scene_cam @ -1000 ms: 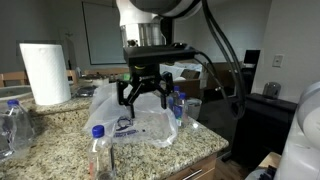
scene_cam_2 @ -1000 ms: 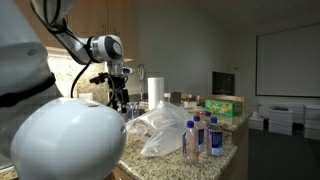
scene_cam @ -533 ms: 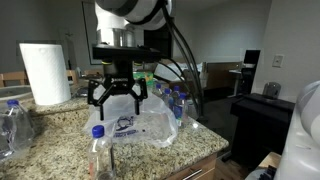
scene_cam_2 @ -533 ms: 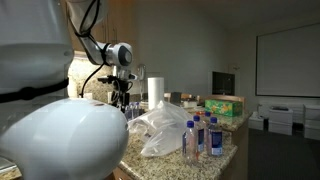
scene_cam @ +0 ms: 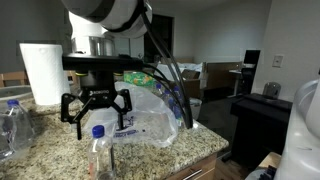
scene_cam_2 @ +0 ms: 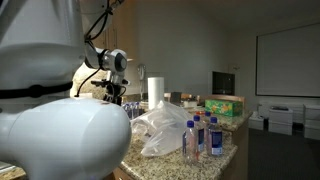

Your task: Put the bottles in the plastic bag

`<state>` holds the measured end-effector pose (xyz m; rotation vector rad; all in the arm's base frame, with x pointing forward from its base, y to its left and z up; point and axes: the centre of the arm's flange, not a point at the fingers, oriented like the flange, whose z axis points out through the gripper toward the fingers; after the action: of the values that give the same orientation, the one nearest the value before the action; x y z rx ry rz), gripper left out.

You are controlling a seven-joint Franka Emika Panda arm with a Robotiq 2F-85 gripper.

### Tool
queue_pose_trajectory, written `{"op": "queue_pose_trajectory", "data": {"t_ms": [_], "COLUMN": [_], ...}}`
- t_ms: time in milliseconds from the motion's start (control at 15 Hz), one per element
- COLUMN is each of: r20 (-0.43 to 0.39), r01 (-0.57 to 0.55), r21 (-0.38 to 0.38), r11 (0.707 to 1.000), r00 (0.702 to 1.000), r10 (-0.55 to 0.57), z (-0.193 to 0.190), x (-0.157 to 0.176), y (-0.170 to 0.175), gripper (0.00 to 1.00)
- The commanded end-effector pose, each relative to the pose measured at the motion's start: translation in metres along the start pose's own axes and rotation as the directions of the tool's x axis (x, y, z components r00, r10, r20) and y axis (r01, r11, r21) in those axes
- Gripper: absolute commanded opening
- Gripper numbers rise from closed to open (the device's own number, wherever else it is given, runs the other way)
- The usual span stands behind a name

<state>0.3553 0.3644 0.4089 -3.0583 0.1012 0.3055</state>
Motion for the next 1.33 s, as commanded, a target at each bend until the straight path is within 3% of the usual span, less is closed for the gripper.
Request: {"op": "queue_pose_trajectory", "data": {"t_ms": [0,200,333,533,600,733,933,1067,1267], "r20": [-0.032,-0.061,-0.087,-0.122,-0.127,-0.139,-0.141,-0.141,-0.135], "r01": [-0.033,-0.032,-0.029,-0.033,-0.038,-0.049,-0.047,-0.042,-0.044], "r21": [0.001,0.009,0.006,0.0,0.002,0.001,-0.003,0.001,-0.011], "r11": [0.999,0.999,1.0,0.999,0.999,0.999,0.999,0.999,0.999], "r00": [0.999,0.998,0.996,0.992,0.991,0.989,0.989,0.989,0.99], "r10": [0.033,0.033,0.03,0.032,0.038,0.049,0.046,0.042,0.043], "z": [0.019,0.02,0.021,0.021,0.022,0.022,0.025,0.021,0.021], "x": [0.001,0.009,0.015,0.025,0.028,0.033,0.035,0.033,0.031], "y": [0.0,-0.002,-0.003,-0.001,0.001,0.003,0.004,0.002,0.003], "gripper": [1.0,1.0,0.79,0.67,0.45,0.42,0.2,0.12,0.1]}}
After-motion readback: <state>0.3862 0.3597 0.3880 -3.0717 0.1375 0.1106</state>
